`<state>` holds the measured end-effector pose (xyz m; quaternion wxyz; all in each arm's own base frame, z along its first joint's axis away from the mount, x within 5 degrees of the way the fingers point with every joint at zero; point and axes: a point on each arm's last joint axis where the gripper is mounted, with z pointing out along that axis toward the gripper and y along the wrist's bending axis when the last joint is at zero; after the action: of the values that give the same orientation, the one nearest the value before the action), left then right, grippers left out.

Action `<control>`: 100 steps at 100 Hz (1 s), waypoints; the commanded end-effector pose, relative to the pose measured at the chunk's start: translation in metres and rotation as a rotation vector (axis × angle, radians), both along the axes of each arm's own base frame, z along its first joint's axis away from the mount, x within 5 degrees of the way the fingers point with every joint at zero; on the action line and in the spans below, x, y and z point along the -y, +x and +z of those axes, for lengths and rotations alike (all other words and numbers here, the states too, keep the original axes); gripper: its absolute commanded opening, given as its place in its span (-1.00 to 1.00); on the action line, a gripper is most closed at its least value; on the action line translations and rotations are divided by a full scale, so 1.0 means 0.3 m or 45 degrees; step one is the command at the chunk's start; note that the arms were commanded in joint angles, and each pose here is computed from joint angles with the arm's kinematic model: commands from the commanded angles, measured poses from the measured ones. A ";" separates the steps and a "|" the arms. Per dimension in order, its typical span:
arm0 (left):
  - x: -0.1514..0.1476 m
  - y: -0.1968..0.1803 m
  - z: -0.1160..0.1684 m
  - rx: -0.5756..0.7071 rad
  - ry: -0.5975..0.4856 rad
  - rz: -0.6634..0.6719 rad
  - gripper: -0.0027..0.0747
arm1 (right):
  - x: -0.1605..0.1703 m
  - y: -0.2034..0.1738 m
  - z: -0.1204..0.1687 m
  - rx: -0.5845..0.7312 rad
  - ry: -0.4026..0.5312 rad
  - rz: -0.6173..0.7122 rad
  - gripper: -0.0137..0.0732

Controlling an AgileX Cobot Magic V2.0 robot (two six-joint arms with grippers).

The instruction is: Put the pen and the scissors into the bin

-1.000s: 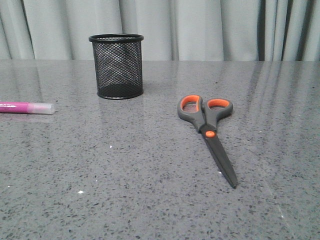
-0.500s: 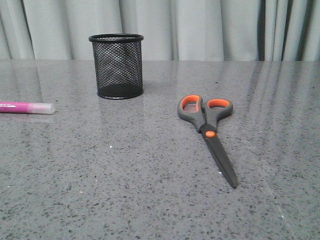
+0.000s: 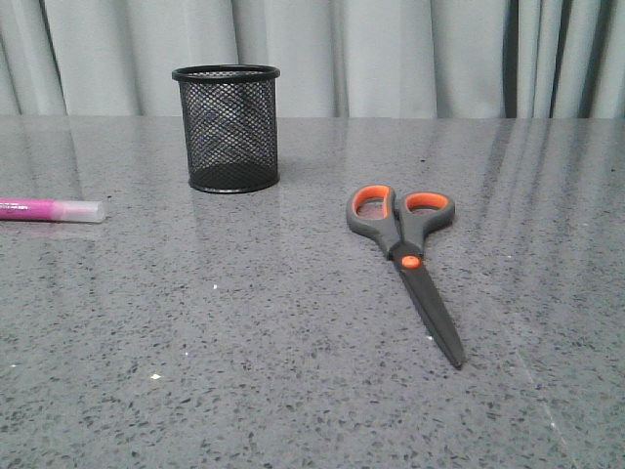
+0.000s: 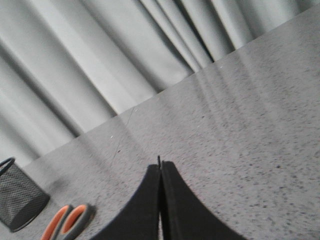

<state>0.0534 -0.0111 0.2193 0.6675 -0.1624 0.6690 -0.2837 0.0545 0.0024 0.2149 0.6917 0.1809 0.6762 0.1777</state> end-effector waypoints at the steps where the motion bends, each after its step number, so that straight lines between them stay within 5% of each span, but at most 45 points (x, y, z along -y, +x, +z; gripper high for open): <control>1: -0.002 -0.002 0.091 0.069 0.082 0.008 -0.99 | 0.000 -0.002 0.084 0.037 -0.057 -0.005 -0.84; 39: 0.032 0.146 0.324 -0.327 0.620 -0.144 -0.99 | -0.021 0.110 0.282 -0.319 -0.326 0.173 -0.84; 68: 0.057 0.266 0.415 -0.563 0.707 -0.273 -0.99 | -0.038 0.219 0.367 -0.619 -0.369 0.328 -0.84; 100: 0.063 0.298 0.417 -0.614 0.764 -0.317 -0.98 | -0.040 0.266 0.424 -0.641 -0.427 0.364 -0.81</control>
<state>0.1396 -0.0287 0.3299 0.4361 0.0602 0.8919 -0.1030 0.1294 0.0152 0.3252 0.4548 0.0118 0.8830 0.1150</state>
